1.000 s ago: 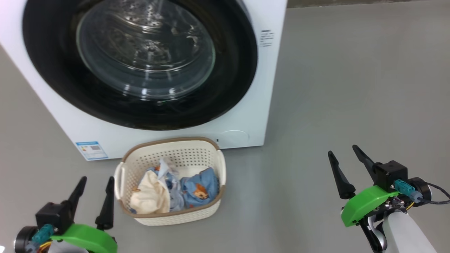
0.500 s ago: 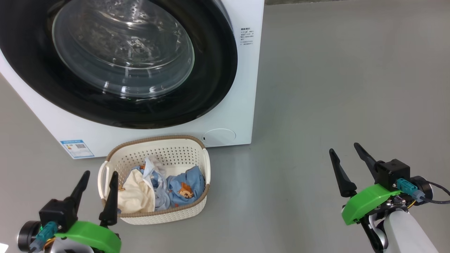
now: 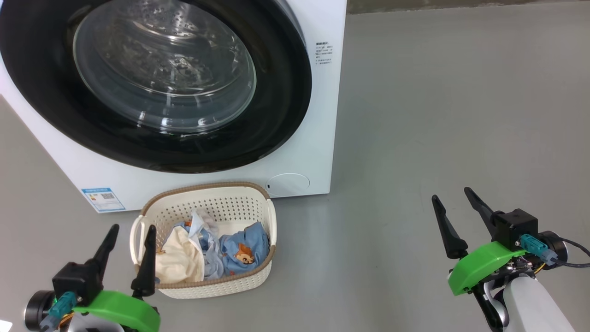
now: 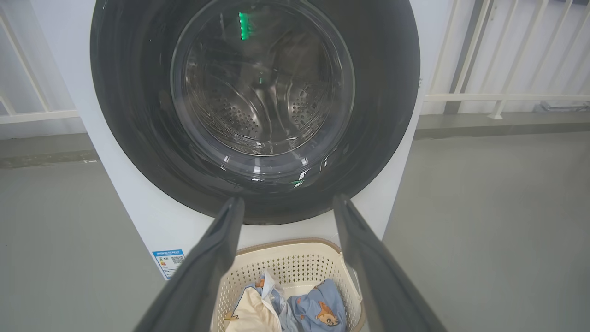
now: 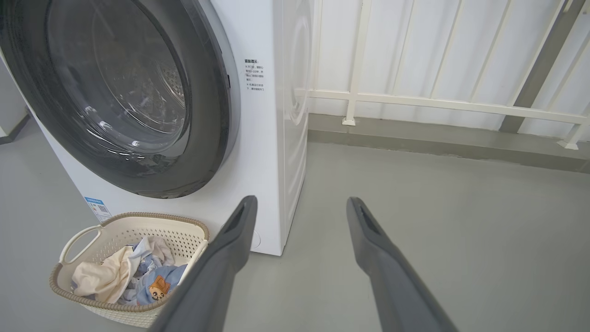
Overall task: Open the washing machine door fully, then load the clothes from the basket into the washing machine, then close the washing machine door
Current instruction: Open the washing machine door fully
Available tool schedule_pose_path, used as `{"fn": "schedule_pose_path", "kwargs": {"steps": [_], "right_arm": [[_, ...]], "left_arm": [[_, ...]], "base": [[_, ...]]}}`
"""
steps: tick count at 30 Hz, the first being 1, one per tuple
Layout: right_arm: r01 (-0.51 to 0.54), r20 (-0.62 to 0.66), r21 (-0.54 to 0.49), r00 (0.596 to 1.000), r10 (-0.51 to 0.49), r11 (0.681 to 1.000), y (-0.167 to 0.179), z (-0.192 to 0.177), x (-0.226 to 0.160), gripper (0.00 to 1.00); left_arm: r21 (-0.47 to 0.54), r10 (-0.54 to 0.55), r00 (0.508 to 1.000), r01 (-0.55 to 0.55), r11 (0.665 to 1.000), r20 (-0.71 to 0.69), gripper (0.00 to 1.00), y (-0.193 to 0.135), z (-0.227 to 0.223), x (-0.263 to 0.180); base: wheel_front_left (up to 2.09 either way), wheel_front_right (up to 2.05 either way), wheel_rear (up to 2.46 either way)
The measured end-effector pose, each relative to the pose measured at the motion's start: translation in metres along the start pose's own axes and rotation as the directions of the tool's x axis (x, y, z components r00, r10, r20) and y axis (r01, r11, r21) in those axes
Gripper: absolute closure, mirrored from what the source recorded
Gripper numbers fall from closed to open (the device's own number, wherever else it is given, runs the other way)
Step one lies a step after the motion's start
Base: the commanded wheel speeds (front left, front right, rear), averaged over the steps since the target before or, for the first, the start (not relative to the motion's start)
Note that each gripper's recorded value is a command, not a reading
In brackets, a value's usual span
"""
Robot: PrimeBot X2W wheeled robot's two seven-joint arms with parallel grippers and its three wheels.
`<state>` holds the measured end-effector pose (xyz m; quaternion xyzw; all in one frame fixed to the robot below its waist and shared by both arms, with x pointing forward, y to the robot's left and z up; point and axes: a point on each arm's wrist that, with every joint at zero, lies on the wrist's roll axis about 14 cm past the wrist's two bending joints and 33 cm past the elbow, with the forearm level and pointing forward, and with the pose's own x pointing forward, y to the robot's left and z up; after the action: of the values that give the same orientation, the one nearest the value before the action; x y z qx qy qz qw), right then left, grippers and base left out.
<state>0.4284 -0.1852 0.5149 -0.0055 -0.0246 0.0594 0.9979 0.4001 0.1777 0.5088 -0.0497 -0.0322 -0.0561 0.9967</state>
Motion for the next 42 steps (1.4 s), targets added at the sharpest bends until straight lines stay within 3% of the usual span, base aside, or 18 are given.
{"fn": "schedule_pose_path", "kwargs": {"steps": [14, 24, 37, 40, 42], "right_arm": [[0.025, 0.006, 0.061, 1.0, -0.025, 0.998, -0.004, 0.0, 0.004, 0.0], [-0.013, 0.083, 0.048, 0.996, 0.009, 0.999, 0.001, 0.029, 0.037, 0.0], [-0.106, 0.276, -0.013, 0.955, 0.105, 0.994, 0.015, 0.117, 0.107, 0.0], [-0.112, 0.331, 0.033, 0.939, 0.095, 0.993, 0.014, 0.138, 0.121, 0.0], [-0.11, 0.363, 0.116, 0.93, 0.061, 0.987, 0.009, 0.148, 0.129, 0.0]], "left_arm": [[-0.023, 0.018, 1.0, -0.018, 1.0, 0.005, 0.0, 0.0, -0.001, -0.006], [-0.045, 0.035, 0.999, -0.035, 0.998, -0.01, 0.0, -0.001, -0.009, -0.012], [-0.049, 0.033, 0.998, -0.036, 0.998, -0.059, 0.0, -0.001, -0.027, -0.007], [-0.049, 0.034, 0.997, -0.038, 0.998, -0.065, 0.0, 0.0, -0.029, -0.004], [-0.051, 0.033, 0.997, -0.037, 0.998, -0.075, 0.0, 0.0, -0.033, -0.002]], "base": [[0.0, 0.0, 0.0], [0.0, 0.0, 0.0], [0.0, 0.0, 0.0], [0.0, 0.0, 0.0], [0.0, 0.0, 0.0]]}}
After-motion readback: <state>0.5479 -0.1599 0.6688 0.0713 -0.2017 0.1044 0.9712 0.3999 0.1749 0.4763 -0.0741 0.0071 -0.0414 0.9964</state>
